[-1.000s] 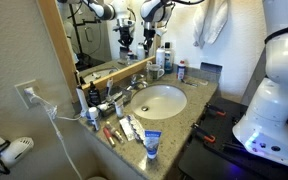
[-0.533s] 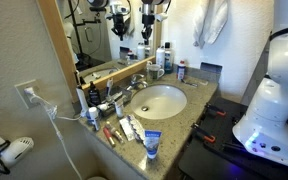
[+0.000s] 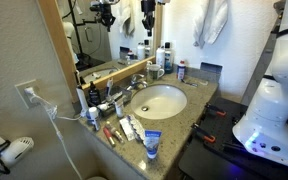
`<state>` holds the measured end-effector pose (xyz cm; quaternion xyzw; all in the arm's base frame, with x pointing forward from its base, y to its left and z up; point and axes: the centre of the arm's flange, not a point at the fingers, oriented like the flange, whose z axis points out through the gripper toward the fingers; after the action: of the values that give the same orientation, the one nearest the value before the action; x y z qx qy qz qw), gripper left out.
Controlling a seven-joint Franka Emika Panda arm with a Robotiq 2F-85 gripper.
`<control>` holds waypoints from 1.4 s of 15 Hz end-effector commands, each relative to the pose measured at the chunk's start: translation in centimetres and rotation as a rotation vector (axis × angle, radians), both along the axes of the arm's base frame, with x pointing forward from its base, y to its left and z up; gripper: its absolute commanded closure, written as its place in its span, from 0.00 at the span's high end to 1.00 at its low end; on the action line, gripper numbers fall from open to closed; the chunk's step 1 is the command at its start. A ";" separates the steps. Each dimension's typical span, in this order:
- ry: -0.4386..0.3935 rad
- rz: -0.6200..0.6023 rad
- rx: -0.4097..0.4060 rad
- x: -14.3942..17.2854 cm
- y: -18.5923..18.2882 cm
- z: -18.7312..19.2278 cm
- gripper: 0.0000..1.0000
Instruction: Press down on the pump bottle
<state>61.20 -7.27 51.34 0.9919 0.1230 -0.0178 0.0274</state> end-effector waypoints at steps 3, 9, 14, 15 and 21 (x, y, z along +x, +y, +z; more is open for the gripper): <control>0.053 -0.016 -0.032 -6.3 4.9 2.6 0.00; 0.080 -0.038 -0.029 -10.5 7.9 3.3 0.00; 0.089 -0.044 -0.022 -12.0 8.3 3.1 0.34; 0.088 -0.043 -0.030 -12.2 8.3 3.0 0.42; 0.103 -0.040 -0.036 -12.7 8.6 2.4 0.86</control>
<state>49.95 0.79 53.82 0.9909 0.1117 -0.0683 0.0305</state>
